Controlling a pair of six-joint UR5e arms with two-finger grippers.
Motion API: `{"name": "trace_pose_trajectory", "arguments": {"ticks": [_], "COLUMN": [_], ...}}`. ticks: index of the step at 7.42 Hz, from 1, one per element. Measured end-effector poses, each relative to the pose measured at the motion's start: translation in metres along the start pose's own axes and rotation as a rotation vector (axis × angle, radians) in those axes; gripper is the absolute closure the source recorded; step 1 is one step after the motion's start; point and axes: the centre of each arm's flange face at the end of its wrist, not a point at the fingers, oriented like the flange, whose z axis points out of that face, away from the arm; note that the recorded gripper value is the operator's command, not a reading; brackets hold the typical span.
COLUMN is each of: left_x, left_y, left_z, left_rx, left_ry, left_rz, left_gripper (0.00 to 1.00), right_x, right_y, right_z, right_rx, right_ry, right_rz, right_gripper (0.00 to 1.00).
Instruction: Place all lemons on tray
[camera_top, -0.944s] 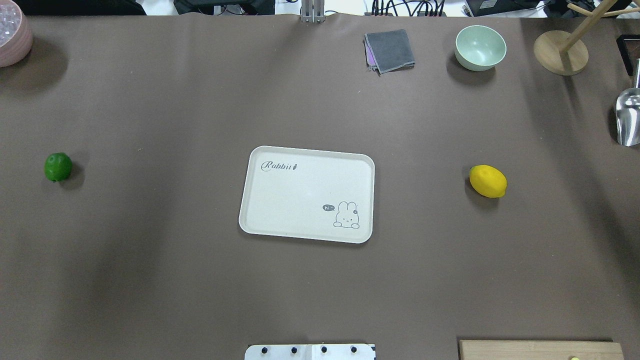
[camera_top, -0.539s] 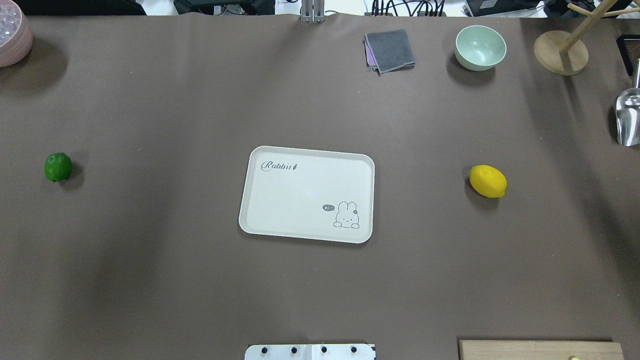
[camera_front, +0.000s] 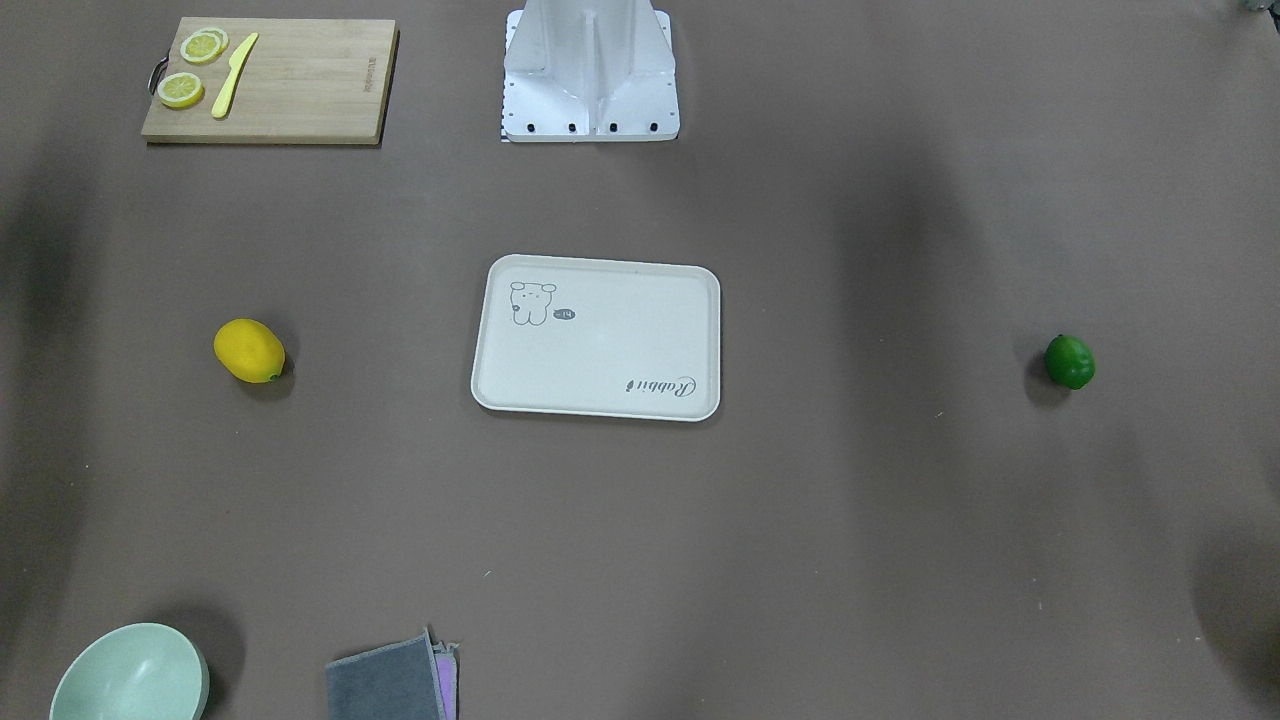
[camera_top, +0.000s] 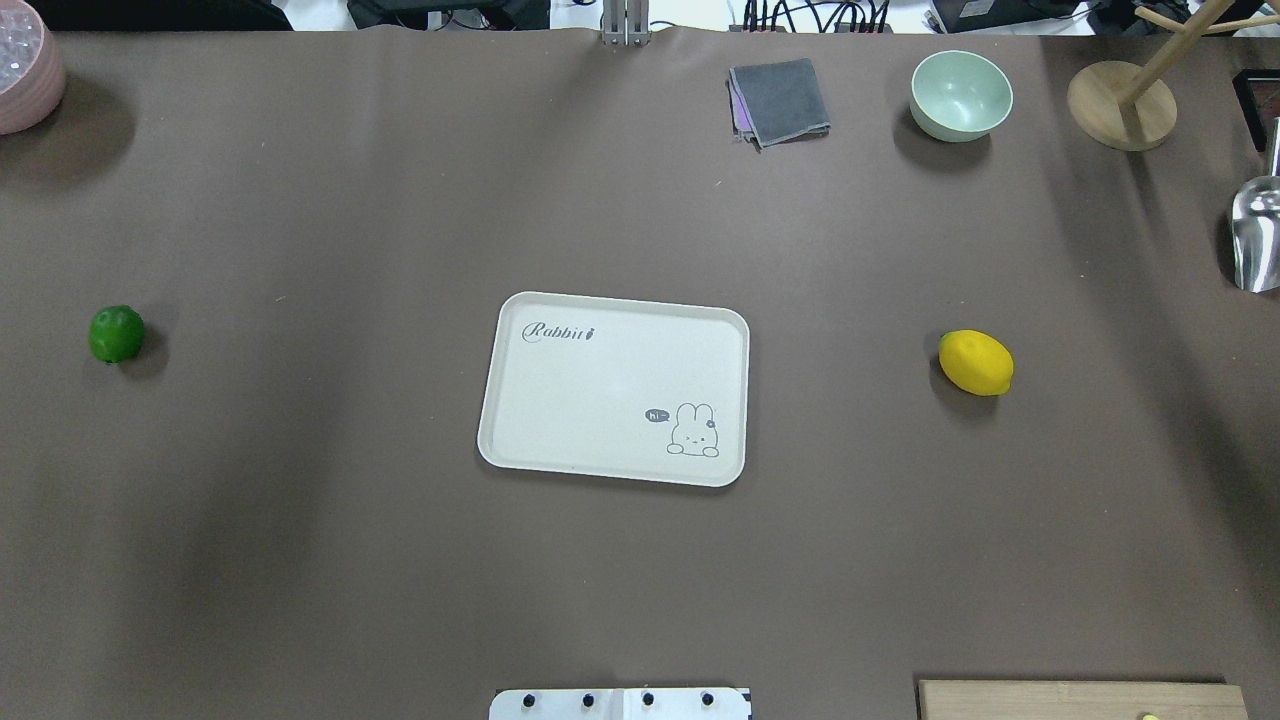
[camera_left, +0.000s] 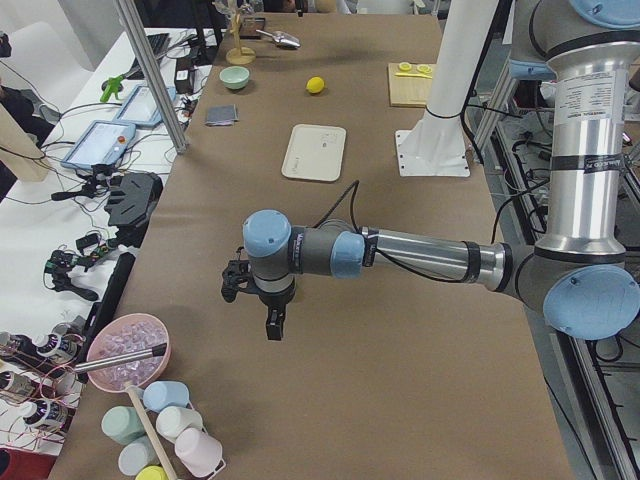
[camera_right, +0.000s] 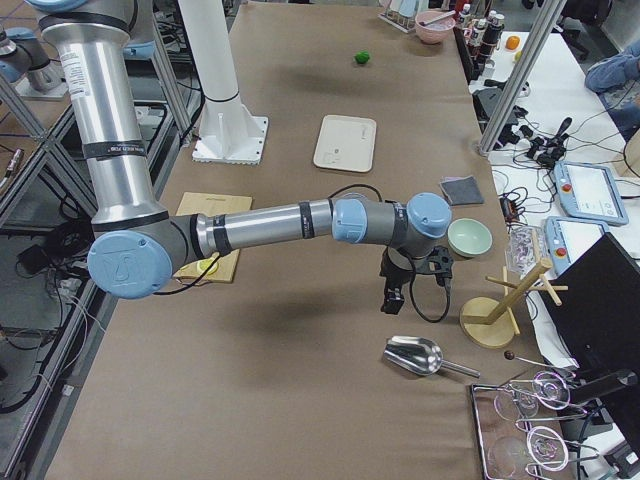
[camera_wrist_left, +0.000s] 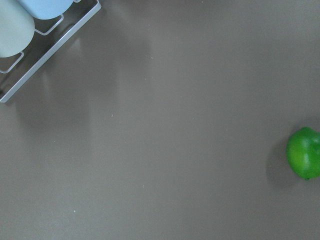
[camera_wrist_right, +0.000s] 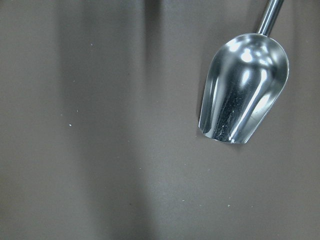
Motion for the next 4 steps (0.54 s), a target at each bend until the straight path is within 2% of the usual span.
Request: {"name": "trace_pose_trajectory", "arguments": {"ticks": [4], "left_x": [-0.001], "left_y": [-0.002], "left_z": [0.004], "left_rx": [-0.009], "left_ry": [-0.001], "left_rz": [-0.010], "left_gripper": [0.02], "right_x": [-0.052], "right_y": [-0.007], "right_z": [0.009], "right_rx": [-0.009], "right_ry": [0.013], "right_rz": [-0.012], "right_gripper": [0.01]}}
